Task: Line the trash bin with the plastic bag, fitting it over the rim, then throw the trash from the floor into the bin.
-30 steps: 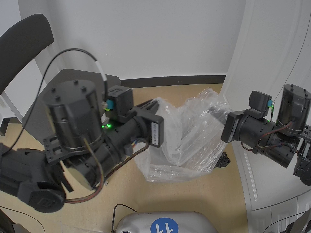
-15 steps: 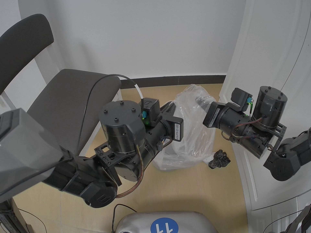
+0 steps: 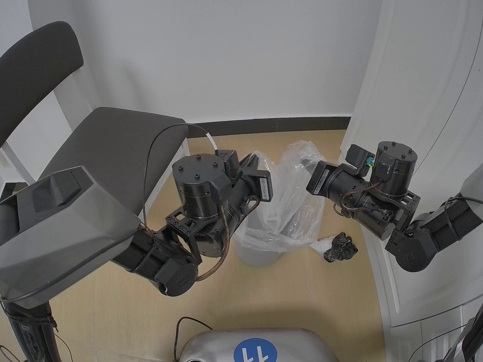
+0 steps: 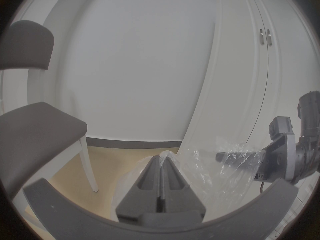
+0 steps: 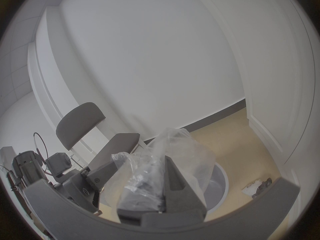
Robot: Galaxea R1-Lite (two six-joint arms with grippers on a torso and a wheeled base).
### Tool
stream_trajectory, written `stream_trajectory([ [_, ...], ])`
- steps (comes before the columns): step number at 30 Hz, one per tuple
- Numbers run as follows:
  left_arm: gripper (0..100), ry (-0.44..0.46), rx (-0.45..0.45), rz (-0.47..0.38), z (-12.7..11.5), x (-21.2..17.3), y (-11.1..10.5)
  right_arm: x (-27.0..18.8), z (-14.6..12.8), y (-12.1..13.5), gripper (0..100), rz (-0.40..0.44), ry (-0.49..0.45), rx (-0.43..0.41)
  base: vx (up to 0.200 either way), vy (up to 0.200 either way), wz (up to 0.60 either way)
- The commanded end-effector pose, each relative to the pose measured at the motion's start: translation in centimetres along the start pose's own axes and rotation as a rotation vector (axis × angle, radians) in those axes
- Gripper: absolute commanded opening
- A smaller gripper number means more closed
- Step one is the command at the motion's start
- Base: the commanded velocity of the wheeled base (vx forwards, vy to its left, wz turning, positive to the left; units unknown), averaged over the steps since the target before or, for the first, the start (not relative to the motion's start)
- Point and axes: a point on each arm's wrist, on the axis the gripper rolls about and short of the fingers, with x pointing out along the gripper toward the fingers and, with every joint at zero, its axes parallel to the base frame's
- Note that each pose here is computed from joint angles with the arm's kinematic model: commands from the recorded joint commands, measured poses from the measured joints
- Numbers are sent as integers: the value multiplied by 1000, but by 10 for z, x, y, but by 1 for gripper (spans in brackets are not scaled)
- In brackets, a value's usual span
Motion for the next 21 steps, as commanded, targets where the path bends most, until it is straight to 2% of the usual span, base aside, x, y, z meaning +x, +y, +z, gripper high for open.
stream_trajectory([
  [1,0,24,-18,8,-20,13,-1,8,-8,-7,0,-16,10,-2,0,0,0],
  [6,0,44,-14,21,-37,23,3,16,-14,-12,0,-24,13,17,0,0,0],
  [13,0,50,-9,47,-47,32,13,30,-30,-22,0,-43,36,20,0,0,0],
  [16,0,67,-2,63,-56,37,19,40,-39,-27,0,-56,47,46,0,0,0],
  [21,0,86,3,86,-73,48,29,58,-55,-45,0,-91,58,67,0,0,0],
])
